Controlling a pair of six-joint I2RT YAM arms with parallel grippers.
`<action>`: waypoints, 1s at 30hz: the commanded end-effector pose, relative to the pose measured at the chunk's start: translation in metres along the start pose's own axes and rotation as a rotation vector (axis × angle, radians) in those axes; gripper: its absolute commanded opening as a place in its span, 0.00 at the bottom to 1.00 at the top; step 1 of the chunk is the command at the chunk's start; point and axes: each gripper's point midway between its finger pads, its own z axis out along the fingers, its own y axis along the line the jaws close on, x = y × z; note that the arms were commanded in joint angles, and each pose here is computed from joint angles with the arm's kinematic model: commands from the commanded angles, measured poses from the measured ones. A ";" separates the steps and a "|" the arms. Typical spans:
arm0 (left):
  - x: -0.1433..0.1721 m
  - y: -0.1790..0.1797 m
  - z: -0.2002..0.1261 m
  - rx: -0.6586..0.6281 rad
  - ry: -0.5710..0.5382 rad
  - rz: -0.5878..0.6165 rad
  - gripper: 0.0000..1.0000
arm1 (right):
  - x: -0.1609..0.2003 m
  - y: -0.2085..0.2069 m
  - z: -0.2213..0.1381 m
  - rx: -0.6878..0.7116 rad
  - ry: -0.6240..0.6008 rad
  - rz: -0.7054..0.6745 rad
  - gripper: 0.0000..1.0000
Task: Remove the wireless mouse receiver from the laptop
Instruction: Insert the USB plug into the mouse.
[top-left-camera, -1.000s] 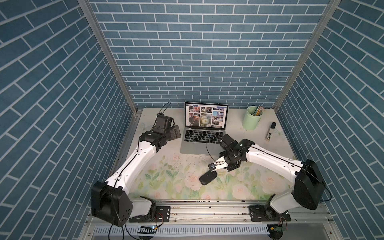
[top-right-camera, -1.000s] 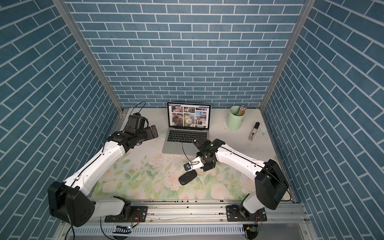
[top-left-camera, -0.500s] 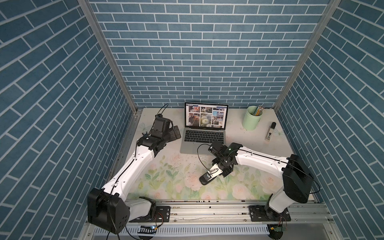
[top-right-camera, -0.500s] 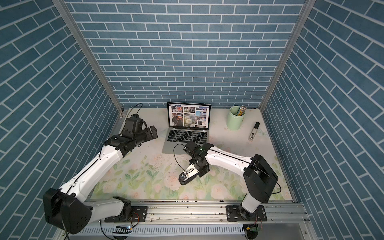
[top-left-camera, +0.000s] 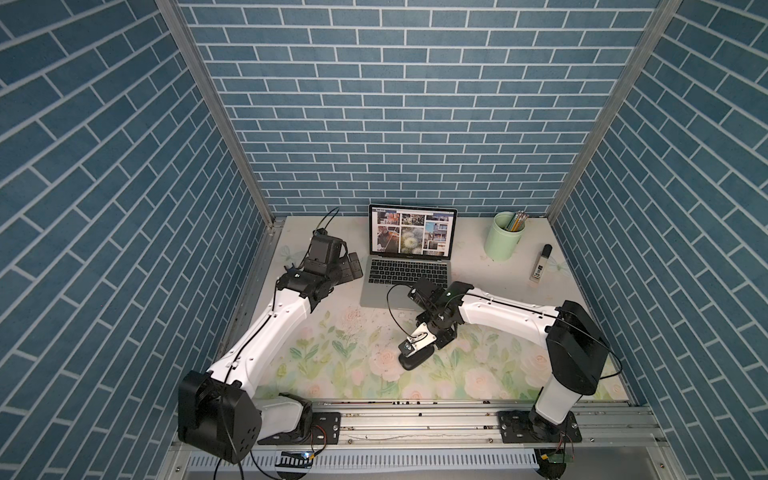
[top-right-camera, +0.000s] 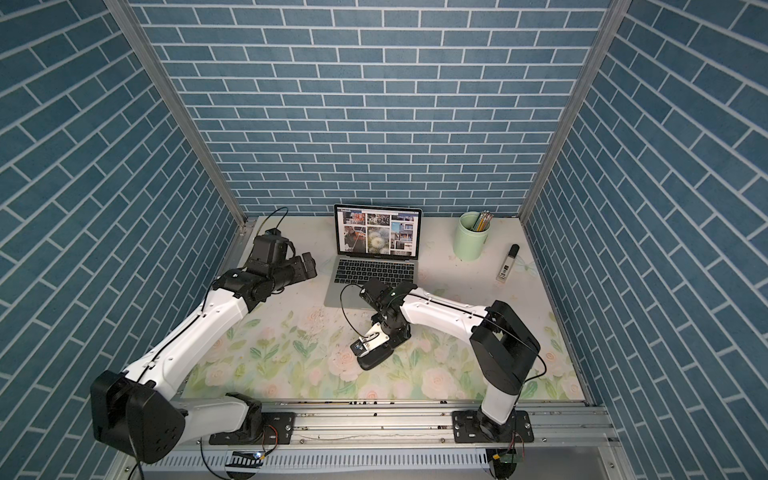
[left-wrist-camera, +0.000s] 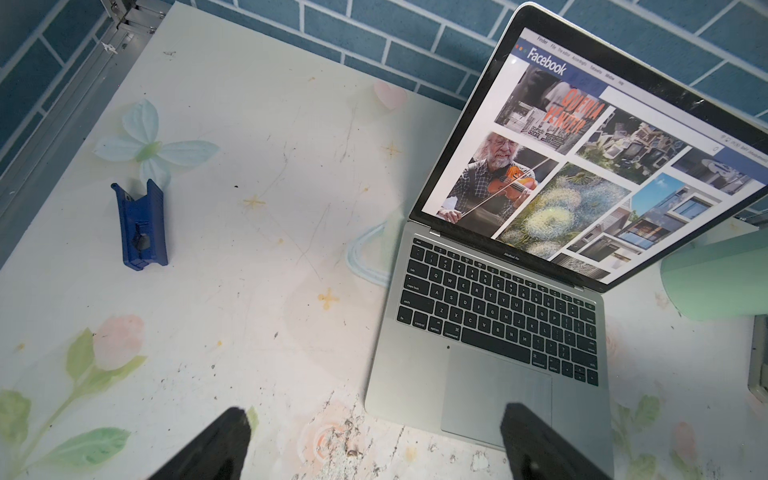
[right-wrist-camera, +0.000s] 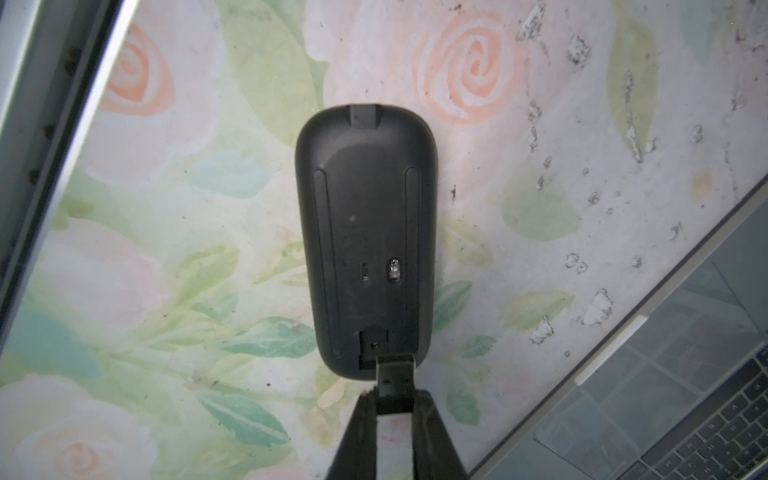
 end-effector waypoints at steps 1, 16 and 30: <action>0.005 0.005 0.004 -0.018 0.012 0.015 0.99 | -0.003 0.008 0.006 -0.030 -0.013 -0.002 0.00; 0.008 0.007 0.006 -0.023 0.020 0.016 1.00 | 0.005 0.020 0.019 -0.059 0.012 0.047 0.00; 0.006 0.006 0.006 -0.024 0.018 0.021 1.00 | 0.007 0.018 0.027 -0.064 0.023 0.064 0.00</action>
